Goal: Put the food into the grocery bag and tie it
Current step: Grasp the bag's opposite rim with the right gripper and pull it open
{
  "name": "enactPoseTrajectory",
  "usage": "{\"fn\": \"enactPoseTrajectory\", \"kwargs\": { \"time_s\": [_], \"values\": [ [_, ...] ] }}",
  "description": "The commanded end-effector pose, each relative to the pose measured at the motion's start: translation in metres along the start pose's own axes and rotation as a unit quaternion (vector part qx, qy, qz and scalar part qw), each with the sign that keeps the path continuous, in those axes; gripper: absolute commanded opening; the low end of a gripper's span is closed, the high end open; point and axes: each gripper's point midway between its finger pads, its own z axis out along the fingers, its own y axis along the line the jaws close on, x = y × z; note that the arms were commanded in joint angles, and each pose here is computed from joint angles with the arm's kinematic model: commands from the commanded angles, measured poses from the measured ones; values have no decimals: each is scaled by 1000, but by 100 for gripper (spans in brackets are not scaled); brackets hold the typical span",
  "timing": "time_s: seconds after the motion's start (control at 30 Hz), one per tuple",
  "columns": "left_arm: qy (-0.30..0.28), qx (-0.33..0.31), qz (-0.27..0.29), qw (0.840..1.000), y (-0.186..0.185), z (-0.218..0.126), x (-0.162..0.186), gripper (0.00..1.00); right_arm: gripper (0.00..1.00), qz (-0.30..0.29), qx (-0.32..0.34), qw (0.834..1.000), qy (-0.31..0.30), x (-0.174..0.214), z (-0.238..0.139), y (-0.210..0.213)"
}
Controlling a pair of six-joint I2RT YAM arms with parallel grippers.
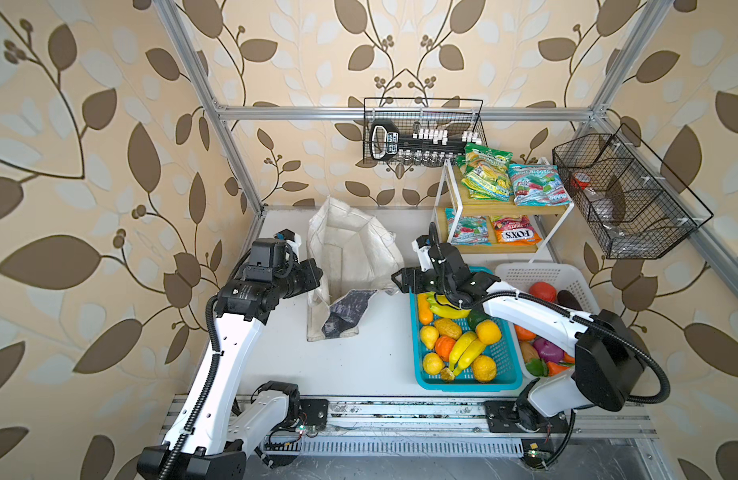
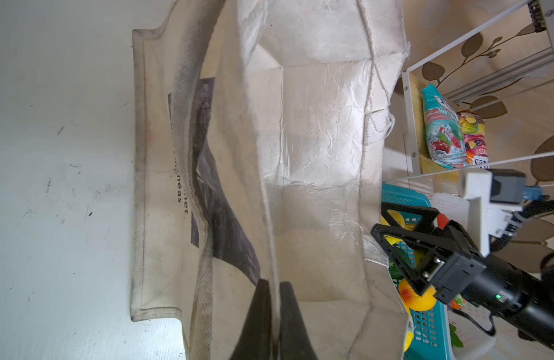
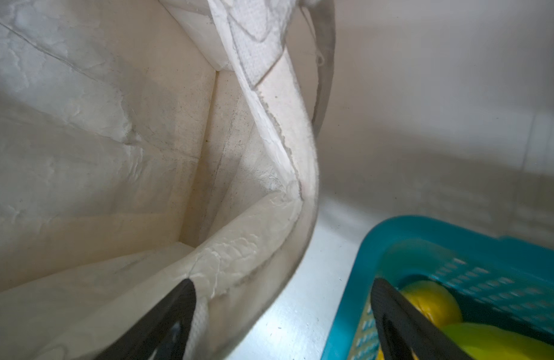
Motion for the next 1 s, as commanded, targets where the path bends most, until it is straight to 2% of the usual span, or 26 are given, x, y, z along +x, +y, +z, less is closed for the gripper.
{"fn": "enactPoseTrajectory", "kwargs": {
  "time_s": [0.0, 0.13, 0.27, 0.37, 0.5, 0.63, 0.77, 0.87, 0.97],
  "values": [
    [-2, 18, 8, 1000, -4, 0, -1, 0, 84, 7, -45, 999, -26, -20, 3, 24],
    [2, 24, 5, 1000, -4, 3, 2, 0, 71, 16, -76, 997, -18, -20, 13, 37],
    [-4, 21, 5, 1000, -4, 2, 0, 0, 45, 29, -95, 995, -20, -21, 17, 45],
    [-6, 45, 11, 999, -14, -4, -1, 0, 27, 25, -91, 995, -43, -29, 10, 51],
    [2, 74, 18, 997, -24, -5, 1, 0, 19, 16, -106, 993, -42, -35, 3, 71],
    [38, 113, 3, 993, -35, -3, 14, 0, 2, -13, -109, 994, -29, -29, -10, 99],
    [60, 158, 2, 986, -52, -13, 23, 0, 0, -34, -90, 995, -31, -19, -37, 107],
    [43, 154, 14, 987, -52, -25, 21, 0, 0, -51, -46, 997, -20, -8, -53, 86],
    [-2, 95, 7, 995, -32, -32, 8, 0, 0, -59, 15, 998, -22, -6, -69, 50]
  ]
}}
